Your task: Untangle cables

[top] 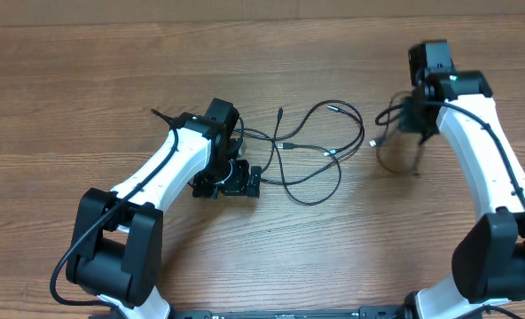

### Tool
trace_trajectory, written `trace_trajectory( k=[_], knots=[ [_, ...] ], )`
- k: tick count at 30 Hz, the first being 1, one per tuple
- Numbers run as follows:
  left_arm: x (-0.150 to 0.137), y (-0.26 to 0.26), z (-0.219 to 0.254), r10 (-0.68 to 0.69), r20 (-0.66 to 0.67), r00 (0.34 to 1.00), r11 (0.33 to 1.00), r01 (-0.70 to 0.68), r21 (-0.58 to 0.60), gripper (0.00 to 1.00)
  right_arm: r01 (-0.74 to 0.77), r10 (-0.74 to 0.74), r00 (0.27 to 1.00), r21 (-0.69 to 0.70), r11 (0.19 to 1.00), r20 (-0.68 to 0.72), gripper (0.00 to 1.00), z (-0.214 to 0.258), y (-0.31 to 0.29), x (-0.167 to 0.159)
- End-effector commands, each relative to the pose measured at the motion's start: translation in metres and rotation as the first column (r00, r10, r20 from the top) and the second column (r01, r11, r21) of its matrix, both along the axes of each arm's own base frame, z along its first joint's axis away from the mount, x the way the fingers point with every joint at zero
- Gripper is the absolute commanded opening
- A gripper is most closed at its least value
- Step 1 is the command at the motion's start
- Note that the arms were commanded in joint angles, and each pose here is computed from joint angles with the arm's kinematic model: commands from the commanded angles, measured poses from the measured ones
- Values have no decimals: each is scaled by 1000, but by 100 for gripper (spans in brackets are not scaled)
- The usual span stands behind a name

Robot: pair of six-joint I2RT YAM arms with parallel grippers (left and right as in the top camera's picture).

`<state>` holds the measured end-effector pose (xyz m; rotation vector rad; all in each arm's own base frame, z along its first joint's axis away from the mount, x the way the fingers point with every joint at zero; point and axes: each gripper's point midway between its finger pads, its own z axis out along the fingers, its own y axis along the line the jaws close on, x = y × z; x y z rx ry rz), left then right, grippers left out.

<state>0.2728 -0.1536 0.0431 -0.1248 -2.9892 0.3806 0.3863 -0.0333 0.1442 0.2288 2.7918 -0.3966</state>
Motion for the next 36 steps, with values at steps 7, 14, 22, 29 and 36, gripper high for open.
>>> trace_trajectory(
  k=[7,14,22,29,36],
  knots=[
    [-2,0,-3,1,-10,1000,1000,-1,6,100,-297,258,953,644,705,157,4,29,171,12],
    [-2,0,-3,1,-10,1000,1000,-1,6,99,-295,365,930,663,688,35,4,-18,210,-23],
    [11,1,-2,-39,51,998,999,38,10,100,-361,486,874,685,632,12,4,-53,262,-63],
    [36,41,46,82,31,996,996,-83,14,100,-322,466,885,707,630,-12,12,-54,286,-76],
    [60,63,83,237,19,971,960,-232,-155,99,-370,514,858,707,603,11,53,-53,305,-86]
  ],
)
